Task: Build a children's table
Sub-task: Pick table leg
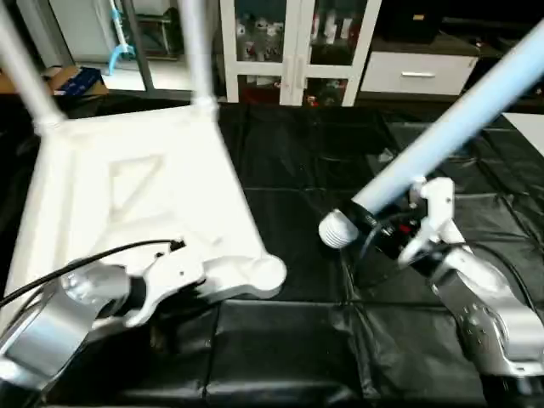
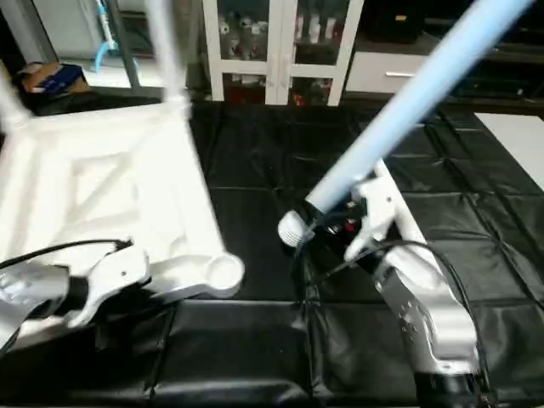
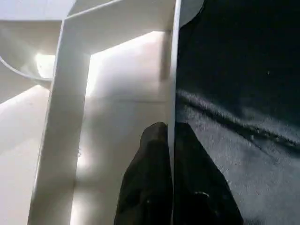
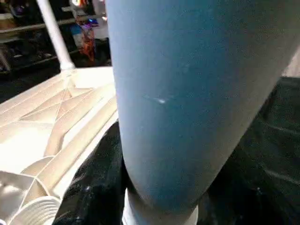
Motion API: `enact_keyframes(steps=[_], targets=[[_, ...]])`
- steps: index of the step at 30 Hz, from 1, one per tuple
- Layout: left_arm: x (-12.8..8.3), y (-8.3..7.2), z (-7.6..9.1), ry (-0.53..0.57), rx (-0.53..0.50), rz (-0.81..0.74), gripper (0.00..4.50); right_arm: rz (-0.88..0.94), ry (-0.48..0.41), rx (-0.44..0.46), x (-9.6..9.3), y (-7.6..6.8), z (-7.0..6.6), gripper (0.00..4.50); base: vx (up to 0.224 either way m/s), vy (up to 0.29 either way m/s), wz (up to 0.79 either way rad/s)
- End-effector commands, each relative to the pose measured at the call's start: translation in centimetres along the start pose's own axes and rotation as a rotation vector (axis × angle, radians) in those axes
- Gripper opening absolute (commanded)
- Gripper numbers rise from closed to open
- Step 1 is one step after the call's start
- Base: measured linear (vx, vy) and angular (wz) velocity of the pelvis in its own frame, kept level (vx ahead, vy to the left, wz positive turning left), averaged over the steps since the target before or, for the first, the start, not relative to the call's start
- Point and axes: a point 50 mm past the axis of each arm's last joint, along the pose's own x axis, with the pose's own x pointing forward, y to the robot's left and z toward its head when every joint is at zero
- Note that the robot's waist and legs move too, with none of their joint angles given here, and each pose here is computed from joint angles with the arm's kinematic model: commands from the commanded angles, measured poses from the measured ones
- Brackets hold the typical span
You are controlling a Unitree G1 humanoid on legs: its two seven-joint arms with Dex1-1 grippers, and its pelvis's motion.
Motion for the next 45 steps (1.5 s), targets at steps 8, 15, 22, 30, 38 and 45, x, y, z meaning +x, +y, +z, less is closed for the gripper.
enact_keyframes(steps=[8,15,22,30,38,45], targets=[[2.5,-0.5,3.8,-0.241,0.147,0.092,0.01,-0.016,-0.025,-0.020,0.5,-0.2,0.3,1.83,0.000,0.000,0.00],[3.7,-0.8,5.7,-0.355,0.258,0.044,0.01,-0.047,-0.046,-0.009,0.5,-0.6,0.6,1.83,0.000,0.000,0.00],[4.5,-1.5,7.4,-0.476,0.319,-0.021,0.01,-0.056,-0.048,-0.001,0.1,-0.3,0.3,1.83,0.000,0.000,0.00],[5.5,-1.6,7.6,-0.459,0.464,-0.093,0.01,-0.033,-0.056,0.015,0.2,-0.4,0.6,1.83,0.000,0.000,0.00],[5.6,-0.4,8.6,-0.480,0.467,-0.087,0.01,0.068,-0.057,0.026,0.3,0.1,1.6,1.83,0.000,0.000,0.00],[6.3,1.7,8.0,-0.402,0.421,0.000,0.01,0.108,0.027,-0.013,-0.1,0.0,1.2,1.83,0.000,0.000,0.00]])
